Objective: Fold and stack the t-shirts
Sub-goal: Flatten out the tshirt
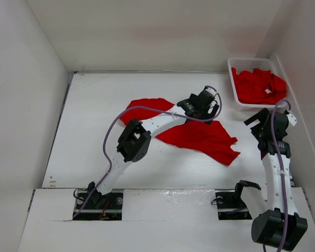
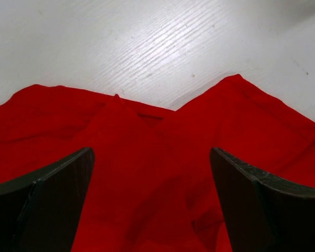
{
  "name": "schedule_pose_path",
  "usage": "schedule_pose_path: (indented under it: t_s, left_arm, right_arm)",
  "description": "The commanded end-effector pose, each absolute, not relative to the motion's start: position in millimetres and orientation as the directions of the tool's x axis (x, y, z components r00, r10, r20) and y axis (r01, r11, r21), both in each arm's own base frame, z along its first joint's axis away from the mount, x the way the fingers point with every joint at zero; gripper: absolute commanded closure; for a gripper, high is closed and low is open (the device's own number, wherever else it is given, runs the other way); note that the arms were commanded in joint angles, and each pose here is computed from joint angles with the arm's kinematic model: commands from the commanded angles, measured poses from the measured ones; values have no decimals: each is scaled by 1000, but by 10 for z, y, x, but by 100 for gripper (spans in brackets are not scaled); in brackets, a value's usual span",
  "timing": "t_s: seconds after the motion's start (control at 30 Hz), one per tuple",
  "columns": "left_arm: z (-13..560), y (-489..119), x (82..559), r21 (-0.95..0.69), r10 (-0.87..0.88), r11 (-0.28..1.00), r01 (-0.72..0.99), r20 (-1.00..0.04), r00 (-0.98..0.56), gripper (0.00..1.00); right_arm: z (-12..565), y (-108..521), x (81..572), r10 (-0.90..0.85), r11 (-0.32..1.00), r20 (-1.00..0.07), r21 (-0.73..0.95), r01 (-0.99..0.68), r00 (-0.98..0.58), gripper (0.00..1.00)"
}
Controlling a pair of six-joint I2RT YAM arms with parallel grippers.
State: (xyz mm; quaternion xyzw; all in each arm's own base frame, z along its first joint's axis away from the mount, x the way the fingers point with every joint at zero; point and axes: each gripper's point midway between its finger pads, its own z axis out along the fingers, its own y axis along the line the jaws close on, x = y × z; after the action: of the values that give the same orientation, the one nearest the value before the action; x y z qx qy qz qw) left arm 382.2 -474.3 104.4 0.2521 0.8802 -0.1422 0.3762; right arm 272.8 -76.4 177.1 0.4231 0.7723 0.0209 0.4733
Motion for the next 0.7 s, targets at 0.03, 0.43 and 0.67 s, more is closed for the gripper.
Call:
schedule_pose_path:
  t_s: [0.03, 0.43, 0.67]
  left_arm:
    - [858, -4754, 3733, -18, 382, 829, 559, -711, -590, 12]
    - [664, -4628, 3910, 32, 312, 906, 422, -725, -614, 30]
    - [672, -4624, 3966, 39, 294, 917, 397, -739, -606, 42]
  right_arm:
    - [1835, -752, 2763, 662, 656, -726, 440, 614, -186, 0]
    - [1810, -654, 2790, 658, 681, -721, 446, 581, -217, 0]
    - [1786, -630, 2802, 657, 685, -718, 442, 579, -230, 0]
